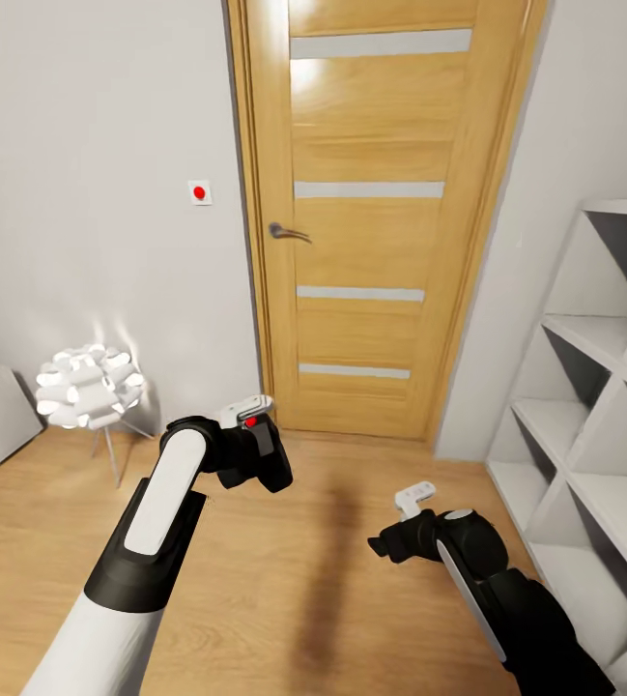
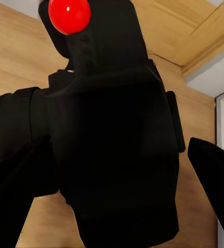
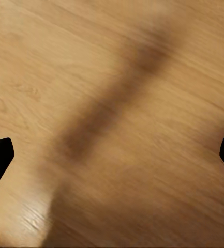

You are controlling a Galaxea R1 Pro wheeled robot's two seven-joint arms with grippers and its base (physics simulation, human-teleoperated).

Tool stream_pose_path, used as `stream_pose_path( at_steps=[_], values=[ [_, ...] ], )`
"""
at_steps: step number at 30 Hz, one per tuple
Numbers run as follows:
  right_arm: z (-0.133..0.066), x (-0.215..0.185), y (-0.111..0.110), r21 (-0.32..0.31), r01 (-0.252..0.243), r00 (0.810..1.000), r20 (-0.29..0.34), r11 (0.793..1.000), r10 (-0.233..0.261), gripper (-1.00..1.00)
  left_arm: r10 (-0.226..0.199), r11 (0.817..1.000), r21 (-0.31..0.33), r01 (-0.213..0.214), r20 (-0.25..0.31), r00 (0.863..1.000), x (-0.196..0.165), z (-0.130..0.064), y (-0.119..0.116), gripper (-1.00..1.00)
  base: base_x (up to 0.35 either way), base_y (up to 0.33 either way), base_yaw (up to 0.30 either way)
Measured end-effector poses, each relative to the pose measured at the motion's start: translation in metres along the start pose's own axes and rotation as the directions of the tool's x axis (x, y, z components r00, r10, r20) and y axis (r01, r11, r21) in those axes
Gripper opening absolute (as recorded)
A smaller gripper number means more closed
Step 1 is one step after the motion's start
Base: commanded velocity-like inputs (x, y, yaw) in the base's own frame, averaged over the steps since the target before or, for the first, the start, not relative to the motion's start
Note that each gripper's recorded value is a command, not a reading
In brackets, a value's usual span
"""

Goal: Attach the digital camera to the camera tripod in the bedroom.

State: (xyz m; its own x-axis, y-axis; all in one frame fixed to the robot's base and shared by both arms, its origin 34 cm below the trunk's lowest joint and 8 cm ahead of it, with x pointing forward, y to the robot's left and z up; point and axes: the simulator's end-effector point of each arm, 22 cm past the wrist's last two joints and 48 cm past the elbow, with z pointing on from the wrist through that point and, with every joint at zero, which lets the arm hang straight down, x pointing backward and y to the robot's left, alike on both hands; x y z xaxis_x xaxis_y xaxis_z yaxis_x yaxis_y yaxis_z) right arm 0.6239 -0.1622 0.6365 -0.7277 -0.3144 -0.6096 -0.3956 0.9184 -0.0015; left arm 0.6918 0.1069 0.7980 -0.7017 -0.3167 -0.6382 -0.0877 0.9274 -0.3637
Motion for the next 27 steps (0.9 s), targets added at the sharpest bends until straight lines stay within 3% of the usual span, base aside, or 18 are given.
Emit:
stream_pose_path(
  at_steps=[12,27],
  values=[
    [-0.001,0.0,0.0,-0.001,0.002,1.0,0.001,1.0,-0.002,1.0,-0.028,1.0,-0.014,0.028,0.004,1.0,-0.003,0.001,0.011,-1.0,0.337,-0.008,0.29],
    [-0.001,0.0,0.0,-0.002,0.003,1.0,0.001,1.0,-0.003,1.0,-0.059,0.998,-0.032,0.058,-0.009,0.998,0.005,0.004,0.025,-1.0,0.325,-0.093,0.296]
  ],
)
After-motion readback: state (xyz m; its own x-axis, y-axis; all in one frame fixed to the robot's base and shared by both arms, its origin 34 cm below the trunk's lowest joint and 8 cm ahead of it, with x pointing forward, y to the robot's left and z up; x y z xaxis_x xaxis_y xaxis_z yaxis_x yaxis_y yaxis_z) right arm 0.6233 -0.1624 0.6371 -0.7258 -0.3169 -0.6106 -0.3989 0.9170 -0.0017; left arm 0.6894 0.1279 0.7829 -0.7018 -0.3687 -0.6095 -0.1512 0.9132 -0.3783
